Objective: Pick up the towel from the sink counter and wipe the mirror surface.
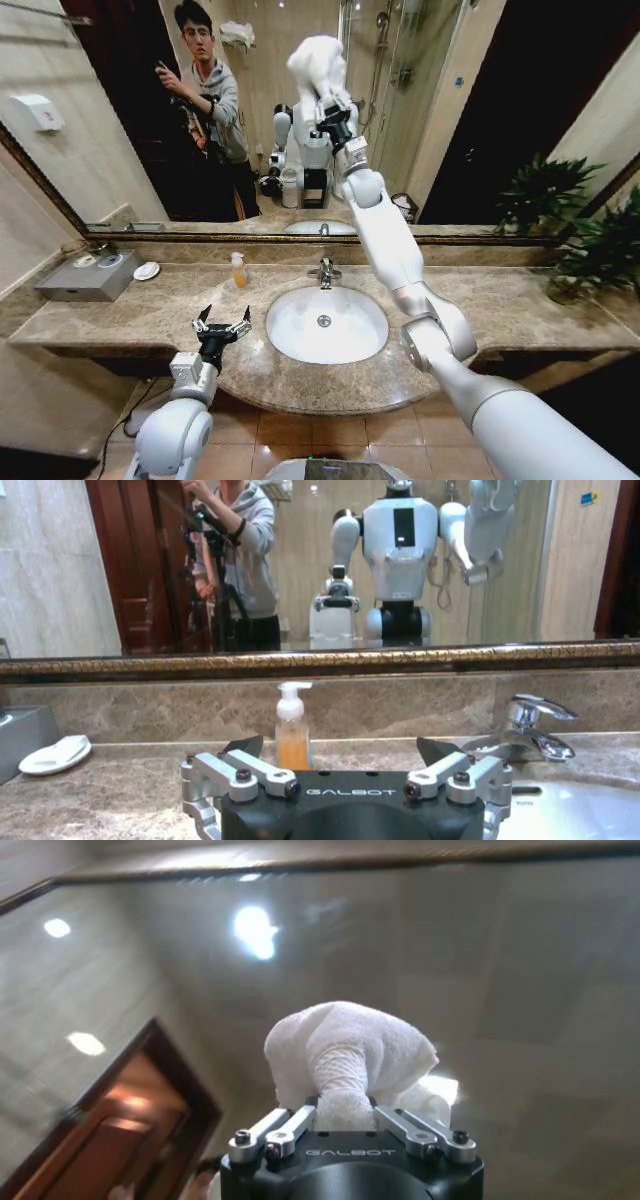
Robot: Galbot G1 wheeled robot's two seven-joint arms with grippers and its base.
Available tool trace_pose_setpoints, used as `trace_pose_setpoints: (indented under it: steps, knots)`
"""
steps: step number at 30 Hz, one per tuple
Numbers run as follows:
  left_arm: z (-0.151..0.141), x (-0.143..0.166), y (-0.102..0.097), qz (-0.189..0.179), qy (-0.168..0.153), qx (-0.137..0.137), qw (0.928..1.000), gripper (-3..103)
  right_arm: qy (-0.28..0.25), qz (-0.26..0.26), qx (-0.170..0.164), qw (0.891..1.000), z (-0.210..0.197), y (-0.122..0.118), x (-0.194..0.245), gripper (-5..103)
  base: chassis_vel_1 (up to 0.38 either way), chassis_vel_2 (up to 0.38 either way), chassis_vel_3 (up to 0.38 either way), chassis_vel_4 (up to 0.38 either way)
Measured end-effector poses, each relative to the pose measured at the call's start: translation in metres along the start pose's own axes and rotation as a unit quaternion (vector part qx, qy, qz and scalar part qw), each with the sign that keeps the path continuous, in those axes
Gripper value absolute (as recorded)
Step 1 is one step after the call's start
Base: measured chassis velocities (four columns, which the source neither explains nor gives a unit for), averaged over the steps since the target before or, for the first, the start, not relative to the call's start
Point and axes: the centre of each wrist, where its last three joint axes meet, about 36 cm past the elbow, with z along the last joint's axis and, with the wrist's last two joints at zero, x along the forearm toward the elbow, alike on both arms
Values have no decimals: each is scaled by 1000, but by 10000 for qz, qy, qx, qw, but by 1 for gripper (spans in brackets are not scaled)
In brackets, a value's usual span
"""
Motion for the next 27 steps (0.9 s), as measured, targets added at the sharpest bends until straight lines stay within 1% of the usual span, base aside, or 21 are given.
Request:
trace_pose_setpoints:
  steps: [3,4,5,7,8,11,12,14,15,16,19,20,21,22,23,24,26,27]
  knots:
    - [0,0,0,0,0,0,10000,100,-109,402,-133,9990,-13,-13,4,13,0,0,0,0]
    - [0,0,0,0,0,0,10000,100,-109,402,-133,9990,-13,-13,4,13,0,0,0,0]
    - [0,0,0,0,0,0,10000,100,-129,518,-167,9984,-15,-19,5,13,0,0,0,0]
    - [0,0,0,0,1,0,10000,100,-95,949,-241,9952,-15,-52,10,13,0,0,0,0]
    - [0,0,0,0,1,0,10000,100,-95,949,-241,9952,-15,-52,10,13,0,0,0,0]
    - [0,0,0,0,0,0,10000,100,43,1408,-226,9898,-6,-95,15,13,0,0,0,0]
    - [0,0,0,0,0,0,10000,100,43,1408,-226,9898,-6,-95,15,13,0,0,0,0]
    - [0,0,0,0,0,0,10000,100,167,1619,-169,9865,2,-115,18,13,0,0,0,0]
    - [0,0,0,0,0,0,10000,100,167,1619,-169,9865,2,-115,18,13,0,0,0,0]
    - [0,0,0,0,0,0,10000,100,227,1661,-138,9858,8,-120,19,13,0,0,0,0]
    - [0,0,0,0,0,0,10000,100,283,1607,-136,9865,13,-115,21,13,0,0,0,0]
    - [0,0,0,0,0,0,10000,100,299,1526,-163,9877,15,-107,23,13,0,0,0,0]
    - [0,0,0,0,0,0,10000,100,311,1379,-197,9898,16,-93,26,13,0,0,0,0]
    - [0,0,0,0,0,0,10000,100,312,1290,-213,9909,16,-86,27,13,0,0,0,0]
    - [0,0,0,0,0,0,10000,100,312,1290,-213,9909,16,-86,27,13,0,0,0,0]
    - [0,0,0,0,0,0,10000,100,312,1177,-236,9923,16,-75,29,13,0,0,0,0]
    - [0,0,0,1,0,0,10000,100,264,842,-283,9957,15,-45,32,13,0,0,0,0]
    - [0,0,0,0,0,0,10000,100,230,689,-275,9970,15,-34,34,13,0,0,0,0]
